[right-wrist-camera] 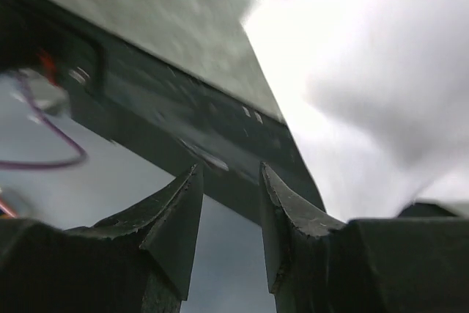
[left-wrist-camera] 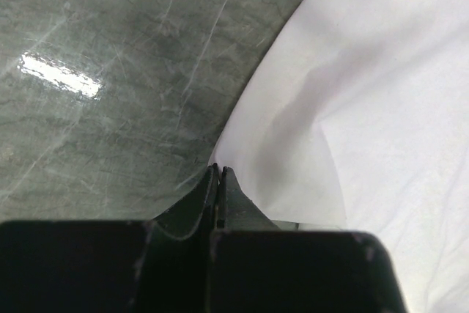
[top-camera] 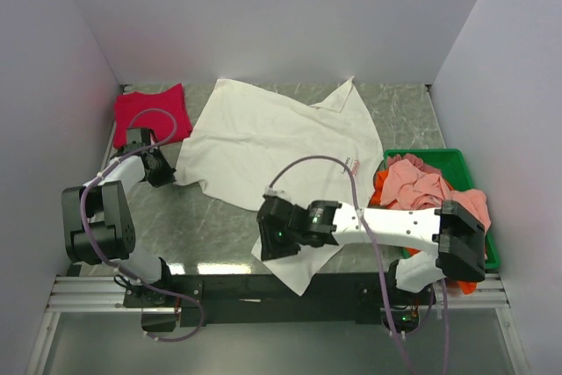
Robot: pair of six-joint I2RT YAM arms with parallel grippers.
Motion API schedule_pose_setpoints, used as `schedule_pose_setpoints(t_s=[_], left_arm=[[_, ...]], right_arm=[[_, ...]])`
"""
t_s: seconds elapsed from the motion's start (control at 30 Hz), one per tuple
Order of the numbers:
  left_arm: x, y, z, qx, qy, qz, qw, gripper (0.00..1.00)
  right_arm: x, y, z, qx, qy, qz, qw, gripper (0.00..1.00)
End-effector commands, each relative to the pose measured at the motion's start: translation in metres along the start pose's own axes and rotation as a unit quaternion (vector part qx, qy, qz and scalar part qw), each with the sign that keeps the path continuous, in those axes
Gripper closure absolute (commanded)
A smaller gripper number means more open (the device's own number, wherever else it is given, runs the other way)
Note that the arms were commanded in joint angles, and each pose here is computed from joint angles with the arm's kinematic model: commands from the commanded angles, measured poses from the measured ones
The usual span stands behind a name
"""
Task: Fold and stack the t-shirts
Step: Fold the tshirt
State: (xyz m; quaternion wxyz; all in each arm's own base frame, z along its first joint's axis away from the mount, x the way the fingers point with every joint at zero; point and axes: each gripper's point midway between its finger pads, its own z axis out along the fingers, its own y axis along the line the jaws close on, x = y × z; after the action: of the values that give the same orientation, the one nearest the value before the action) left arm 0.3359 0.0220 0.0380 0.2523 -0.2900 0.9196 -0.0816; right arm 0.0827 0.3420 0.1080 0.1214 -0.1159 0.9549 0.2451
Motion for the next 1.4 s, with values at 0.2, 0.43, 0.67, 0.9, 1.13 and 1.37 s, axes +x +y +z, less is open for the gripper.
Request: schedule_pose_setpoints(t_s=[0.2,0.43,0.67,0.9,1.13,1.37], left_arm=[[-0.013,-0.01,-0.013,0.02,-0.031,0.0,0.999,1.0],[-0.01,-0.009,-0.015,0.022,-0.032,0.0,0.999,1.0],[-0.011,-0.011,-0.017,0.027,-0.035,-0.001,0.999,1.0],[-0.011,-0.012,-0.018,0.029,-0.036,0.0,0.999,1.0],[-0.013,-0.011,-0.019,0.027,-0.038,-0.001,0.999,1.0],[-0.014,-0.012,-0.019,0.027,-0.04,-0.002,0.999,1.0]], right_arm=[[0.088,-0.035,0.013,0.113,0.063,0.025,0.991,0.57],[0.108,-0.055,0.011,0.178,0.07,0.047,0.98,0.55],[0.114,-0.072,0.013,0.189,0.061,0.084,0.976,0.54],[0.118,-0.083,0.019,0.204,0.061,0.095,0.972,0.53],[0.121,-0.089,0.019,0.212,0.063,0.103,0.97,0.52],[0.125,-0.085,0.026,0.186,0.07,0.102,0.975,0.63]])
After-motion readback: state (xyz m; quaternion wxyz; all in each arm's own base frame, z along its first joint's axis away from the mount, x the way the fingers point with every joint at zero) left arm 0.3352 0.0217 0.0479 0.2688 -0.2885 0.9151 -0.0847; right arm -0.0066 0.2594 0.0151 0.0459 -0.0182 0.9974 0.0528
